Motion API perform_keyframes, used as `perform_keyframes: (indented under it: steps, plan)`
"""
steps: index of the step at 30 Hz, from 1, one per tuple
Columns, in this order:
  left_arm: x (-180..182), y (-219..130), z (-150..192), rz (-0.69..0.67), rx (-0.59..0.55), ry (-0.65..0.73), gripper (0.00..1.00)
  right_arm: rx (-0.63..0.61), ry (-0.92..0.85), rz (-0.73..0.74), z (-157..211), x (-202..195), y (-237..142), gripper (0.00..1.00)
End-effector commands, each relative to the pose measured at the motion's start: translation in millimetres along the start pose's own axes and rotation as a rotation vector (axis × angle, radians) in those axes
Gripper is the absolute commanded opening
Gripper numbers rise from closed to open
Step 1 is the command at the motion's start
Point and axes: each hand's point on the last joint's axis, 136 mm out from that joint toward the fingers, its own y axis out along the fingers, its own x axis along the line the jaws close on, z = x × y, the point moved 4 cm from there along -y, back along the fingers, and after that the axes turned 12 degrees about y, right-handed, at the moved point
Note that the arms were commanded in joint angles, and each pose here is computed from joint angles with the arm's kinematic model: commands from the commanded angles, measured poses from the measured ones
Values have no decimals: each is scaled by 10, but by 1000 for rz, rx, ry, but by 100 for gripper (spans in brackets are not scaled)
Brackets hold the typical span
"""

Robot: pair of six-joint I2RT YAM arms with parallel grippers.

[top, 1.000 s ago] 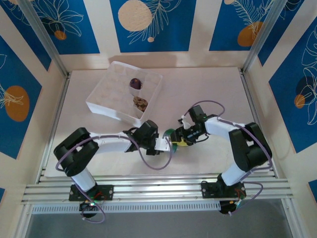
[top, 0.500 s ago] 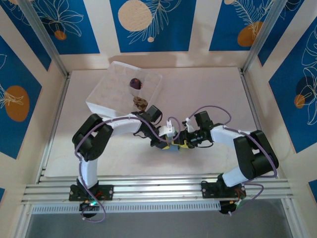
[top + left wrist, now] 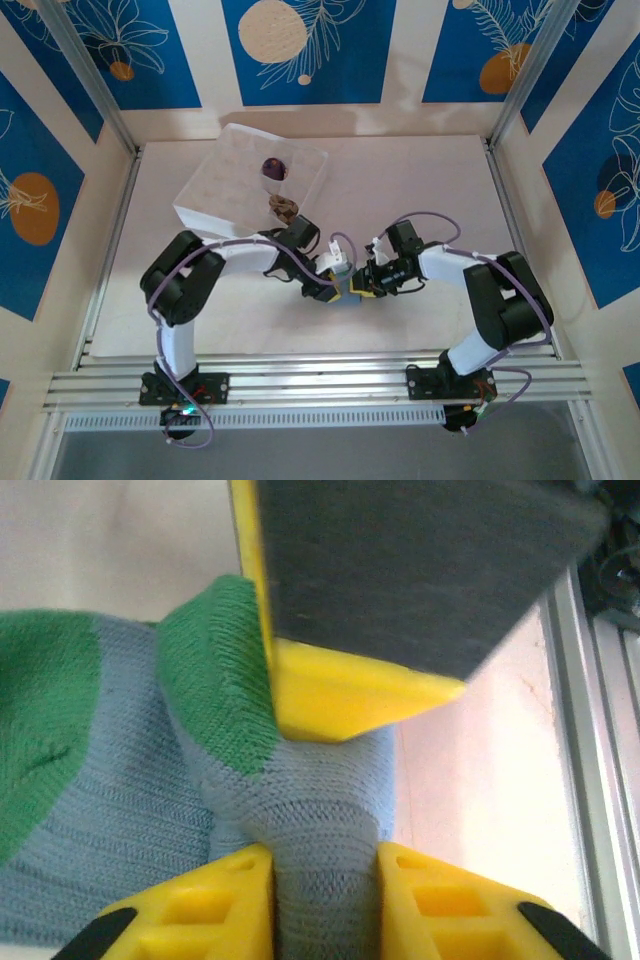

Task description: Roll the socks

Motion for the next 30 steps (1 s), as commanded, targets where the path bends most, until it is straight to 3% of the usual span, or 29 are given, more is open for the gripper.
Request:
perform_keyframes:
  steps: [1,6,9,17,22,28,30]
  plan:
    - [-117,-114,54,-68,-11,121,31,-8,107,180,19,-315,41,19]
    - [-174,-363,-90,-259,-112,331,39,14,125,206,23,-349,64,18]
    - [-233,-434,-115,-350,-117,448,44,19,128,200,11,-323,74,18]
    - [-385,-274,-121,-565,80,816,51,38,111,227,7,-268,86,18]
    - [-394,-64,-98,-554,170,900,52,47,109,239,14,-244,101,18]
    - [-281,133,-49,-606,271,906,54,58,109,251,36,-237,112,19]
    - [-253,176,-17,-602,283,892,50,60,106,254,42,-234,109,19]
